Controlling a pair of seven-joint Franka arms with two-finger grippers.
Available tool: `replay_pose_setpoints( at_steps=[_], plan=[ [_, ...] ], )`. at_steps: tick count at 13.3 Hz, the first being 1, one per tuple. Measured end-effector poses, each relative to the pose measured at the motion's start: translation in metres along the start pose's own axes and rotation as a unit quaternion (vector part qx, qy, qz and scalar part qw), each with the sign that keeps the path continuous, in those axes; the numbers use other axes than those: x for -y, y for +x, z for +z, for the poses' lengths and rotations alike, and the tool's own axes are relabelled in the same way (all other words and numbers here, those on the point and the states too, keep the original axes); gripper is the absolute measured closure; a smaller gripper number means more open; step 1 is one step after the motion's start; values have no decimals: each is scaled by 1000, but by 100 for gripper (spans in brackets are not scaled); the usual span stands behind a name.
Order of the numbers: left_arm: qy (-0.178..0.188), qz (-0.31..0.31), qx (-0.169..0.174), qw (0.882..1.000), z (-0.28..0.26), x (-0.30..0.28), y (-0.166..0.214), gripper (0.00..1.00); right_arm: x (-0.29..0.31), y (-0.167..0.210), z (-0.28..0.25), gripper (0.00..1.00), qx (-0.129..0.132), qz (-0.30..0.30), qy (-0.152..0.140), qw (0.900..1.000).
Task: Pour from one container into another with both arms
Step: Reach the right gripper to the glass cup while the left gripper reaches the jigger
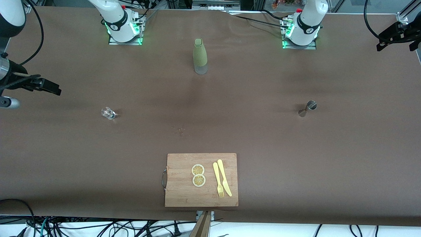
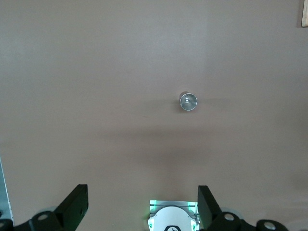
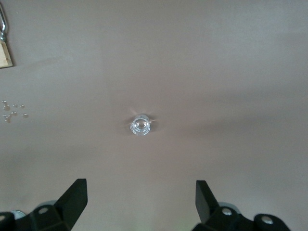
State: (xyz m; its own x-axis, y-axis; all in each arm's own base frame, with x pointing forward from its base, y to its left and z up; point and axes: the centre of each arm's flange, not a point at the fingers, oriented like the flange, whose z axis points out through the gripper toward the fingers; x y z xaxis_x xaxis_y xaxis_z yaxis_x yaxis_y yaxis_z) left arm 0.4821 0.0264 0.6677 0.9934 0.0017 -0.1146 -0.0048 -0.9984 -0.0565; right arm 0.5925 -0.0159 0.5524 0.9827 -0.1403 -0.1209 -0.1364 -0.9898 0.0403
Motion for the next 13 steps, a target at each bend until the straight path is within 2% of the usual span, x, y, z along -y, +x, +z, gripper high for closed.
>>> replay_pose_setpoints(
  at_steps=[7,10,13],
  plan=[
    [-1,0,-3,1000,1,0,1,0,-3,11,23,0,22,-3,-1,1000],
    [-1,0,-11,1000,15,0,10,0,-16,12,26,0,28,-80,2,996],
    [-1,0,-10,1000,41,2,19,0,-50,18,43,0,31,-156,7,987]
  ],
)
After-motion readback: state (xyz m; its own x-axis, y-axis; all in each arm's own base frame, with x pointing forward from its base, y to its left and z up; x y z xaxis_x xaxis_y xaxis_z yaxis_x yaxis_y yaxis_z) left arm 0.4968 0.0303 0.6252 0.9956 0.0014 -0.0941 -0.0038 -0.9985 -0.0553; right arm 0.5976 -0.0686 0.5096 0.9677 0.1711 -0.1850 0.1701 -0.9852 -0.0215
